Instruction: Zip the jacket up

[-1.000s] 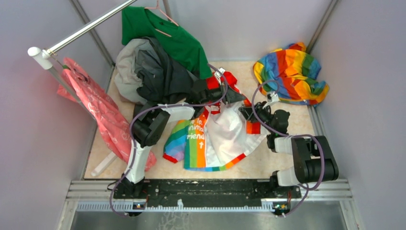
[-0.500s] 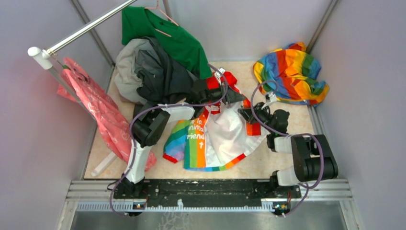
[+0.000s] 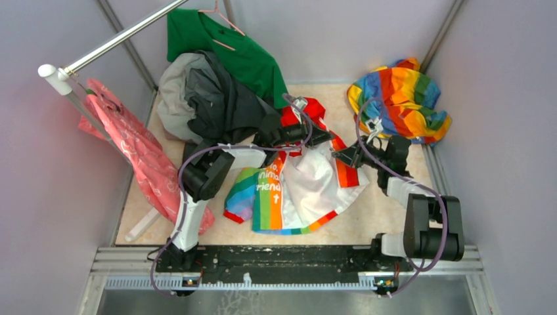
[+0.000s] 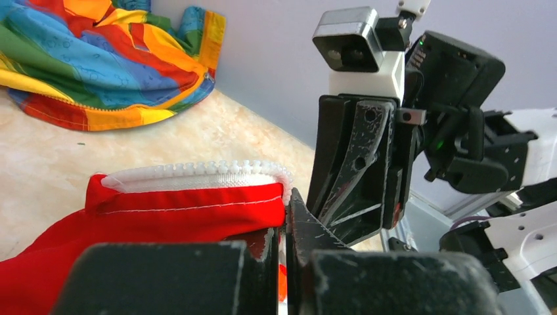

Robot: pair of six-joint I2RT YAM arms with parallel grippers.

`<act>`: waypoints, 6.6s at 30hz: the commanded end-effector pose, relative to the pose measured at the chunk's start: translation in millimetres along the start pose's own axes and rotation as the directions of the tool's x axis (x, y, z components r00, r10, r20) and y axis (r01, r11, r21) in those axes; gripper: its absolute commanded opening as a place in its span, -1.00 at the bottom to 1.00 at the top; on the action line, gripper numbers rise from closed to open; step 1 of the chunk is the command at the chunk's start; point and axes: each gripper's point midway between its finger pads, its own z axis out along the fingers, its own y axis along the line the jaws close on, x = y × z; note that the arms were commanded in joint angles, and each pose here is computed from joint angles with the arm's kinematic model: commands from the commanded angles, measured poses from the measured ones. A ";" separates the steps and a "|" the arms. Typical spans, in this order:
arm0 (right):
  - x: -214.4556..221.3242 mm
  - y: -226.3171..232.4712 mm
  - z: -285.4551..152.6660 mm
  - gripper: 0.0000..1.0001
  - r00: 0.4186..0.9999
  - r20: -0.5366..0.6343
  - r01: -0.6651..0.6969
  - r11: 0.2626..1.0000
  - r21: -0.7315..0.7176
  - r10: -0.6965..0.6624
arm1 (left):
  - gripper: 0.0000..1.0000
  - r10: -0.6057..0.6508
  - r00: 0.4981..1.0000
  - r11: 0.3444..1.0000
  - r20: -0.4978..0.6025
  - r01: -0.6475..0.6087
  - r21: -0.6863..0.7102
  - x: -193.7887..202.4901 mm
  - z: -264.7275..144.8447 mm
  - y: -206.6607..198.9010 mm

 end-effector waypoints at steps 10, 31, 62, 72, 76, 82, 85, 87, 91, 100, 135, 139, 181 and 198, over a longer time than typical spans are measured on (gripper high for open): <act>-9.3 30.7 -6.3 -1.00 0.993 -0.110 -0.071 0.968 -0.241 0.045 | -1.00 0.180 0.983 0.982 0.038 -0.182 0.060 -0.6 3.9 -13.7; -1.2 -13.7 -23.9 -1.00 0.979 -0.204 -0.031 0.999 -0.043 0.022 | -1.00 0.249 0.968 0.968 0.020 -0.249 -0.026 -4.4 -1.8 1.0; 11.7 14.2 0.6 -1.00 0.960 -0.274 0.011 0.987 -0.158 -0.054 | -1.00 0.158 0.983 0.985 0.094 -0.163 0.054 -14.5 -14.3 -7.8; -12.7 49.2 11.5 -1.00 0.982 -0.189 -0.042 0.949 -0.311 -0.018 | -1.00 0.153 0.987 0.985 0.042 -0.155 0.075 11.3 1.2 -14.8; -24.7 59.5 10.8 -1.00 0.989 -0.146 -0.032 0.939 -0.342 -0.020 | -1.00 0.151 0.988 0.985 0.017 -0.152 0.087 22.8 7.1 -18.3; -33.4 63.3 4.8 -1.00 0.993 -0.107 0.001 0.941 -0.339 -0.039 | -1.00 0.153 0.988 0.985 0.004 -0.153 0.076 29.5 7.8 -15.8; -28.6 52.9 -0.6 -1.00 0.991 -0.125 0.003 0.951 -0.309 -0.044 | -1.00 0.169 0.986 0.984 0.016 -0.169 0.055 20.9 4.9 -13.0; -27.2 48.7 -7.2 -1.00 0.990 -0.132 0.017 0.956 -0.291 -0.058 | -1.00 0.169 0.985 0.985 0.026 -0.170 0.028 14.1 -1.0 -6.2; -25.4 46.3 -19.7 -1.00 0.988 -0.132 0.041 0.964 -0.263 -0.079 | -1.00 0.169 0.984 0.985 0.056 -0.166 -0.044 -4.0 -16.0 13.0; -14.3 38.0 -24.2 -1.00 0.984 -0.160 0.045 0.975 -0.220 -0.082 | -1.00 0.184 0.977 0.979 0.107 -0.172 -0.112 -29.2 -27.7 26.3; -5.3 56.1 1.6 0.03 0.870 0.139 0.493 0.842 -0.220 -0.473 | -1.00 0.026 0.987 0.996 0.161 -0.039 0.077 -56.2 -16.8 -42.5; -3.8 62.8 -1.4 0.08 0.813 0.214 0.581 0.780 -0.233 -0.541 | -1.00 0.009 0.988 0.995 0.152 -0.025 0.101 -58.8 -14.2 -58.3; -51.1 118.7 -10.7 -1.00 0.964 0.153 0.264 0.871 -0.415 -0.219 | -1.00 0.330 0.932 0.939 0.149 -0.340 0.050 -29.6 -15.6 -55.8; -15.6 62.1 -9.1 -1.00 0.984 -0.141 0.051 0.937 -0.347 -0.106 | -1.00 0.410 0.884 0.911 0.223 -0.409 -0.057 -57.0 -33.2 -26.2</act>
